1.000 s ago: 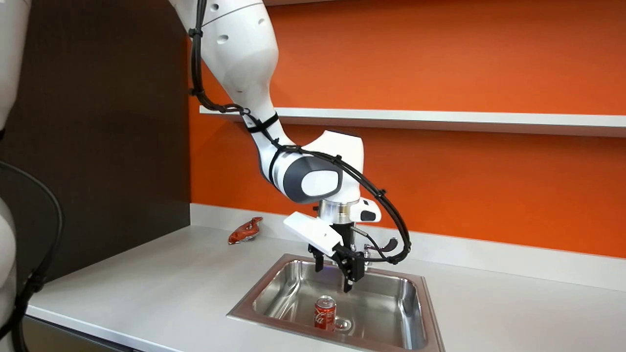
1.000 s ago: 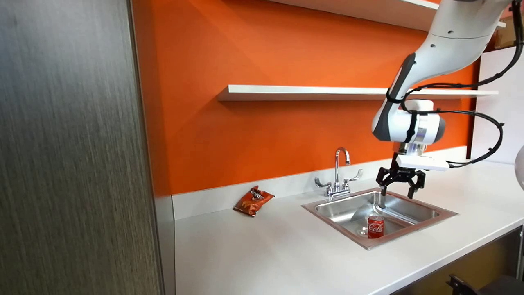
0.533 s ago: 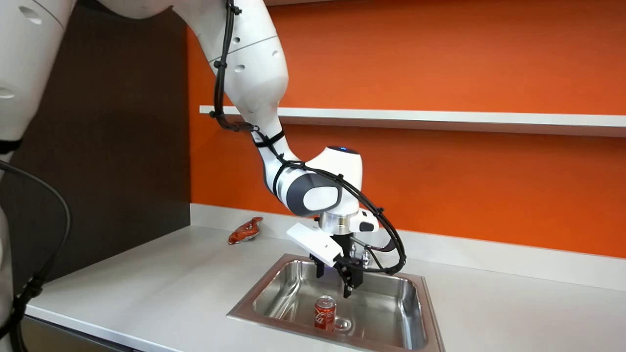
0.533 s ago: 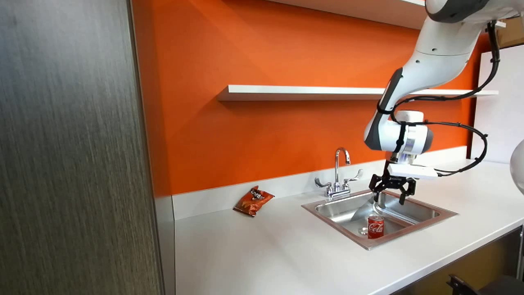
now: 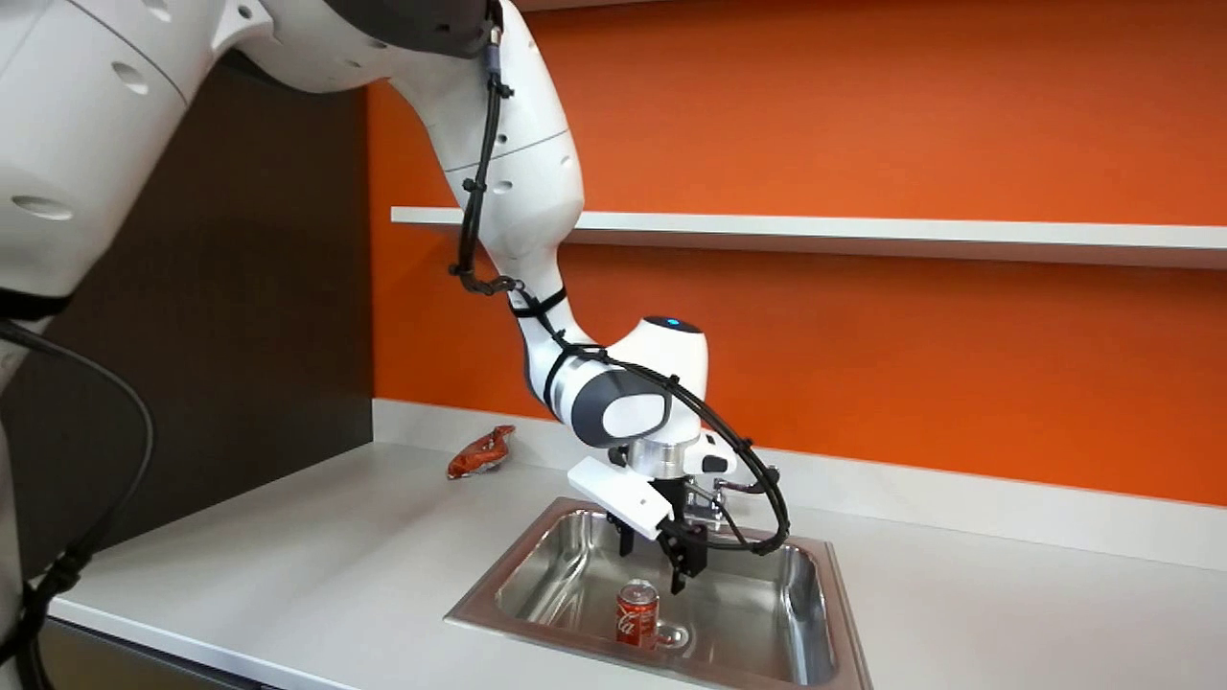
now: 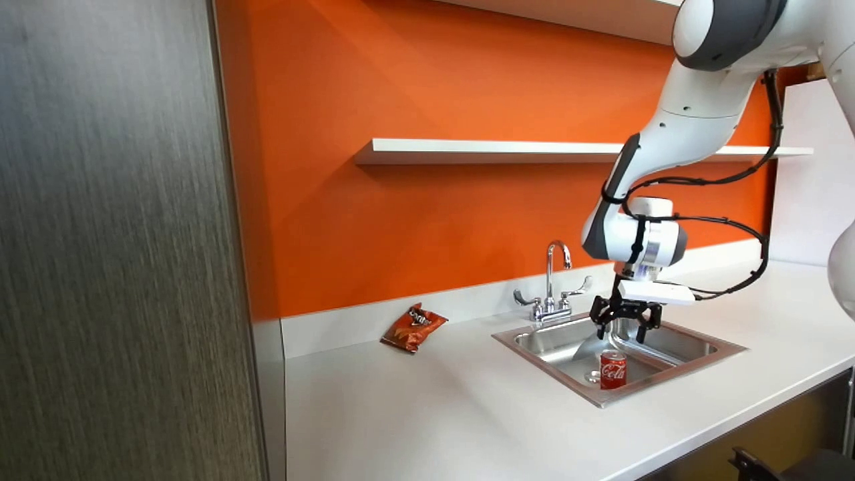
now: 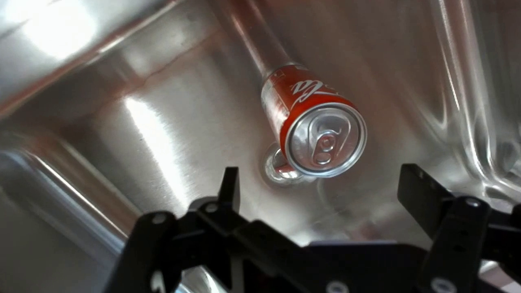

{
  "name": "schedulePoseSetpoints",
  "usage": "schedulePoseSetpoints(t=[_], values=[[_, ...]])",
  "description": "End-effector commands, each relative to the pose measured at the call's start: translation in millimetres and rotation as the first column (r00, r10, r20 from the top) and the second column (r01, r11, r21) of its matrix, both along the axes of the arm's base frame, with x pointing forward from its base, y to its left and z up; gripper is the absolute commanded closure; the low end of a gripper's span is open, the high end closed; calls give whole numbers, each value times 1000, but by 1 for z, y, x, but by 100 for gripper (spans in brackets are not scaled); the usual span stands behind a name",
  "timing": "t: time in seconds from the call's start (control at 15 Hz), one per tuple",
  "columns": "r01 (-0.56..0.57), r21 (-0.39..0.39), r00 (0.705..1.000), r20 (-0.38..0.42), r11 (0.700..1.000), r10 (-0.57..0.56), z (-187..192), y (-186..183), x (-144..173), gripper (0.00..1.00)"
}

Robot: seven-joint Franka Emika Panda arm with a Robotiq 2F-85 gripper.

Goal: Remove the can from the sink

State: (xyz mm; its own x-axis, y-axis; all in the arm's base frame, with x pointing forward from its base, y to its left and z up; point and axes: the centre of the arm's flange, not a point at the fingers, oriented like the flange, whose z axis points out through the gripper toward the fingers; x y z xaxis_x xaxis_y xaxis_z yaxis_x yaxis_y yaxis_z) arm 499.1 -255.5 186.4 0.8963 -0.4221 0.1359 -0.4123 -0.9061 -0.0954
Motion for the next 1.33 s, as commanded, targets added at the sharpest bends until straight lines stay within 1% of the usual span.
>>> schedulePoseSetpoints(t=[0.0, 0.27, 0.73, 1.27], values=[[-22, -1, 1000, 12, 1000, 22, -11, 0, 19, 0], [-45, 0, 999, -8, 999, 45, -18, 9, 26, 0], [-81, -15, 994, -68, 997, 80, -31, 20, 24, 0], [-87, -35, 991, -103, 996, 83, -39, 25, 24, 0]])
